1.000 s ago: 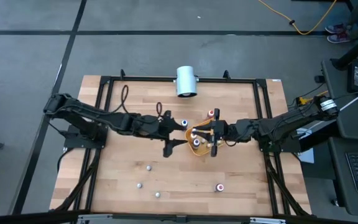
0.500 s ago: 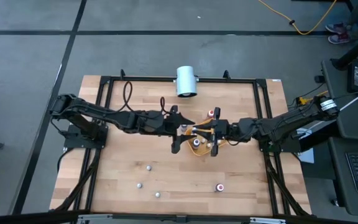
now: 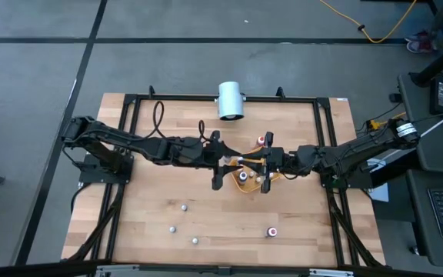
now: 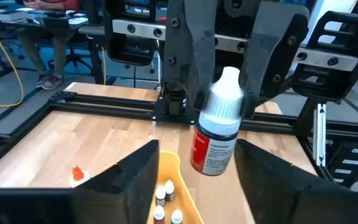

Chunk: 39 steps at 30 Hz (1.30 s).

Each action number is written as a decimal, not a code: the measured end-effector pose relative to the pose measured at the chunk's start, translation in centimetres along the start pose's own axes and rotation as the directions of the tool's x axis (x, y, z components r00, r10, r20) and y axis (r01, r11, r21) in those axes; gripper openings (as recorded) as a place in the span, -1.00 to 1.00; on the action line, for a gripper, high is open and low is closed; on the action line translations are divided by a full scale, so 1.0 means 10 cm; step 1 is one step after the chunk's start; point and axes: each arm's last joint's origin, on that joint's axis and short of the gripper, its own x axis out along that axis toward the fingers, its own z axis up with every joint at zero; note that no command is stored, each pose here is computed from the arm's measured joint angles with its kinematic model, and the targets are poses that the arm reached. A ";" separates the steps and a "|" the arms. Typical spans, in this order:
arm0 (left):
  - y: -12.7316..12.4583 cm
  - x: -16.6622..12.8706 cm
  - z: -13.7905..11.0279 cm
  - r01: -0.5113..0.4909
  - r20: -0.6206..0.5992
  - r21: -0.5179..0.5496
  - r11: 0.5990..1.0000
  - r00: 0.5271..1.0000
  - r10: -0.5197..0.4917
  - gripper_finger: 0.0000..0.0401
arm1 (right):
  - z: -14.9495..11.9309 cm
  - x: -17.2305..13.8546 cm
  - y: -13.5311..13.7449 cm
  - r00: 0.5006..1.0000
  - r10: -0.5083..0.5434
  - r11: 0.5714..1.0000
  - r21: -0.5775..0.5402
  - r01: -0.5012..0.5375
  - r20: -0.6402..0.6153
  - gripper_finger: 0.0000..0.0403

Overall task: Pick & Place food coloring
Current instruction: Adjust the red food coloring bottle in the yellow bin

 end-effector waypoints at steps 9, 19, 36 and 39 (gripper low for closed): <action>-0.01 0.00 0.01 0.043 0.002 0.004 0.999 0.999 -0.043 -0.60 | 0.00 0.00 0.00 1.000 0.000 1.000 0.000 0.000 -0.001 -0.70; -0.02 0.00 0.00 0.055 -0.001 -0.003 0.998 0.998 -0.055 -0.71 | -0.01 0.00 0.00 1.000 0.004 1.000 -0.001 -0.004 -0.007 -0.49; -0.04 0.04 -0.17 0.054 -0.136 -0.016 0.998 0.989 -0.056 -0.71 | 0.52 -0.05 0.01 0.857 0.103 0.987 -0.052 -0.149 -0.506 -0.02; -0.05 0.08 -0.24 0.062 -0.169 -0.013 0.998 0.983 -0.064 -0.71 | 0.68 -0.03 -0.02 0.854 0.104 0.988 -0.045 -0.147 -0.509 0.01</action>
